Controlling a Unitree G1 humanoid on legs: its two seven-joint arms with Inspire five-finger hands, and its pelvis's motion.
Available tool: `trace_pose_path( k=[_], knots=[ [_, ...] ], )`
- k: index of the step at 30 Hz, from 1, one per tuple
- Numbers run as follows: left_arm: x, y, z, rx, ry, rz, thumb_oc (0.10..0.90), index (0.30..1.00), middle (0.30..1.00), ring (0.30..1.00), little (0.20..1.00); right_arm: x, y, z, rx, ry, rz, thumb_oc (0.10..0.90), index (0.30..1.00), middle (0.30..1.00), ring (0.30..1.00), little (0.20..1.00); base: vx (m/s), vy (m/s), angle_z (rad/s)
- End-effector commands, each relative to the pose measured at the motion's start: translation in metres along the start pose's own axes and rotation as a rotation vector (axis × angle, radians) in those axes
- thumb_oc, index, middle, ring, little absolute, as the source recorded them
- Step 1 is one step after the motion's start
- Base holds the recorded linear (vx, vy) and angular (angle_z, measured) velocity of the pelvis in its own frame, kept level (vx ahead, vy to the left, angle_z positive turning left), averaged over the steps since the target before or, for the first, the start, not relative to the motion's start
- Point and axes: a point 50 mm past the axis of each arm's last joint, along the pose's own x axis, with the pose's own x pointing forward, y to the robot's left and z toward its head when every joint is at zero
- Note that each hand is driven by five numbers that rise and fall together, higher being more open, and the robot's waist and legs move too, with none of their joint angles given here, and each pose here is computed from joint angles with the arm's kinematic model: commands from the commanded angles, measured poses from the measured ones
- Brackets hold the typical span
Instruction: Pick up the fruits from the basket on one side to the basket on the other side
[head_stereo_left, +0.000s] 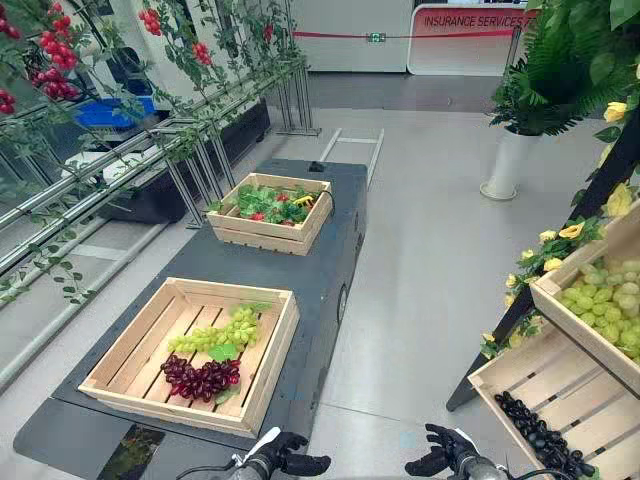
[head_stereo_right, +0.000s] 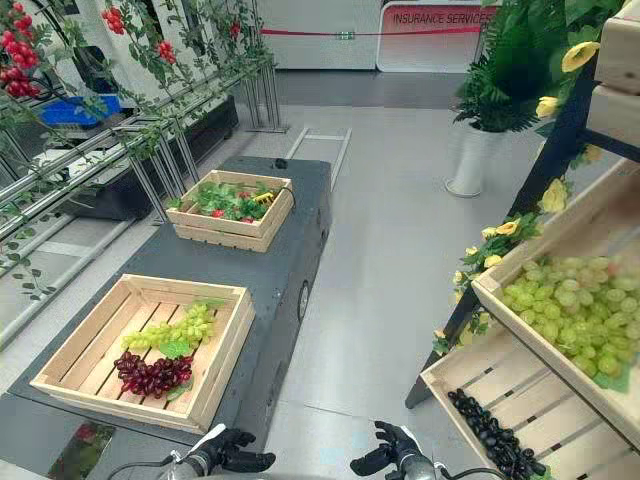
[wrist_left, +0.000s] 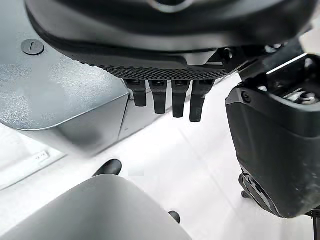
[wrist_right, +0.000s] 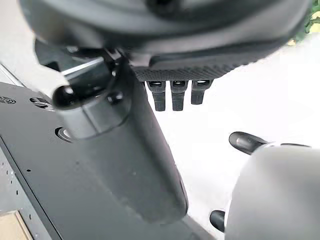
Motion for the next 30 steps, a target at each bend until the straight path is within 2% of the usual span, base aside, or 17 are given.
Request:
trace_pose_path(
  k=[1, 14, 20, 24, 26, 30],
  knots=[
    [0.008, 0.017, 0.04, -0.027, -0.157, 0.061, 0.8, 0.9, 0.9, 0.9, 0.9, 0.005, 0.003, 0.022, -0.019, -0.066, 0.011, 0.8, 0.9, 0.9, 0.9, 0.9, -0.03, -0.33, 1.61],
    [0.008, 0.013, 0.04, -0.033, -0.16, 0.021, 0.8, 0.9, 0.9, 0.9, 0.9, 0.005, 0.008, 0.023, -0.013, -0.067, 0.035, 0.8, 0.9, 0.9, 0.9, 0.9, 0.0, 0.0, 0.0],
    [0.006, 0.019, 0.053, 0.016, -0.272, 0.059, 0.8, 0.9, 0.9, 0.9, 0.9, 0.006, 0.009, 0.025, -0.01, -0.072, 0.036, 0.8, 0.9, 0.9, 0.9, 0.9, 0.0, 0.0, 0.0],
    [0.002, 0.036, 0.073, -0.078, -0.419, 0.157, 0.8, 0.9, 0.9, 0.9, 0.9, 0.006, 0.006, 0.028, -0.012, -0.082, 0.025, 0.8, 0.9, 0.9, 0.9, 0.9, 0.0, 0.013, 0.05],
    [-0.005, 0.055, 0.091, -0.126, -0.562, 0.259, 0.8, 0.9, 0.9, 0.9, 0.9, 0.006, 0.003, 0.028, -0.016, -0.086, 0.023, 0.8, 0.9, 0.9, 0.9, 0.9, -0.01, 0.028, 0.1],
    [-0.032, 0.089, 0.127, 0.066, -0.852, 0.547, 0.8, 0.9, 0.9, 0.9, 0.9, 0.004, -0.008, 0.028, -0.034, -0.095, 0.015, 0.8, 0.9, 0.9, 0.9, 0.9, -0.01, 0.059, 0.08]
  ],
)
